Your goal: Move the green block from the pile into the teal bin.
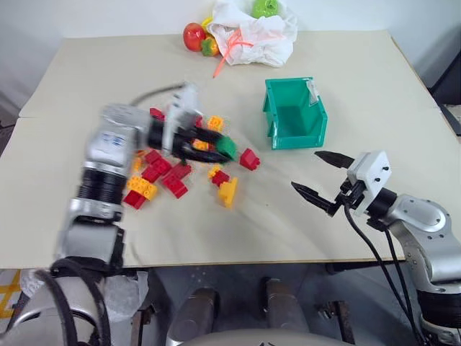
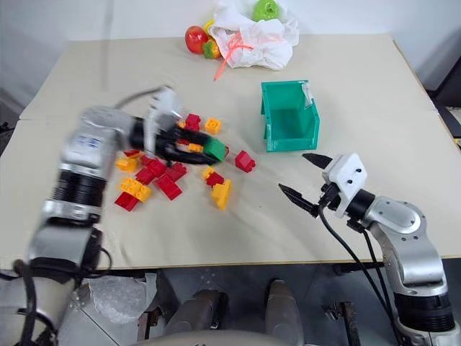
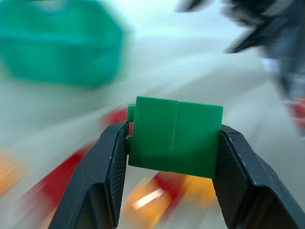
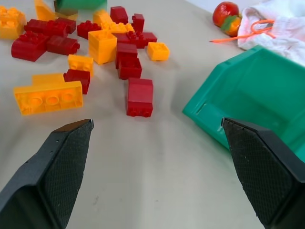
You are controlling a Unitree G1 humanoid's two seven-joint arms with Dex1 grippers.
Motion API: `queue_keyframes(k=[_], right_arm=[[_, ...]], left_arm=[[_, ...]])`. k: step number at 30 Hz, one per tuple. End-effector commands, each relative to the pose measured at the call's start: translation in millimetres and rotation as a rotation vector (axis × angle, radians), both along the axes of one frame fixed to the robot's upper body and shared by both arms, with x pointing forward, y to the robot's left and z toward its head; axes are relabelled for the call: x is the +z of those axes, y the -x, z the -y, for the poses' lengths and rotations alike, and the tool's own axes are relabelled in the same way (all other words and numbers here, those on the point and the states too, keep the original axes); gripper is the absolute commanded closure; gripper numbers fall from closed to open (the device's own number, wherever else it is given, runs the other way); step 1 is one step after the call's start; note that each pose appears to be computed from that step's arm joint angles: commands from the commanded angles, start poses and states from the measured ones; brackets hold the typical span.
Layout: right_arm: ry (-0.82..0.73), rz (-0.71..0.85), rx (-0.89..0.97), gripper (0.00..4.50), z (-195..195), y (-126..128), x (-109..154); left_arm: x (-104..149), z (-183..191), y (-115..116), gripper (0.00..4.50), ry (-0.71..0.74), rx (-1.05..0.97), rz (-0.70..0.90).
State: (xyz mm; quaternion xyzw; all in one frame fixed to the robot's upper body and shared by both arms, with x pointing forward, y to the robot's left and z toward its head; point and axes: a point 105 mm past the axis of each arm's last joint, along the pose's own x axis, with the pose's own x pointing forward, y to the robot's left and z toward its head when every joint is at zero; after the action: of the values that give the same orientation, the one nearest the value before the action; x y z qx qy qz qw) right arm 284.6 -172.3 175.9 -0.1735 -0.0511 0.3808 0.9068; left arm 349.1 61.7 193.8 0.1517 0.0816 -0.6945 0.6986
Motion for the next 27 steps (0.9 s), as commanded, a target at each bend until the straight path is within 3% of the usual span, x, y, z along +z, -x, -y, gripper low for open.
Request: queue_keyframes(k=[1,7,13,15,23,27], right_arm=[[-0.008,0.011,-0.005,0.0,7.1,10.0,10.9],[-0.039,-0.075,0.021,0.0,15.8,29.5,8.9],[0.054,-0.154,0.077,0.0,19.6,55.0,-0.5],[0.07,-0.152,0.071,0.0,18.6,59.3,3.3],[0.125,-0.199,-0.052,0.0,22.6,67.6,11.4],[0.133,-0.22,-0.119,0.0,18.9,67.3,13.1]], left_arm=[[-8.0,28.5,6.8,2.39,-0.006,-0.056,0.018],[-30.1,55.7,2.1,2.39,-0.032,-0.071,0.029],[-39.5,67.8,-3.7,0.45,-0.071,-0.062,0.035],[-35.1,68.0,-5.5,0.04,-0.044,-0.056,0.052],[-15.7,25.7,-4.3,0.04,0.041,-0.059,0.094],[-8.4,-21.0,-6.8,0.04,0.06,0.004,0.139]])
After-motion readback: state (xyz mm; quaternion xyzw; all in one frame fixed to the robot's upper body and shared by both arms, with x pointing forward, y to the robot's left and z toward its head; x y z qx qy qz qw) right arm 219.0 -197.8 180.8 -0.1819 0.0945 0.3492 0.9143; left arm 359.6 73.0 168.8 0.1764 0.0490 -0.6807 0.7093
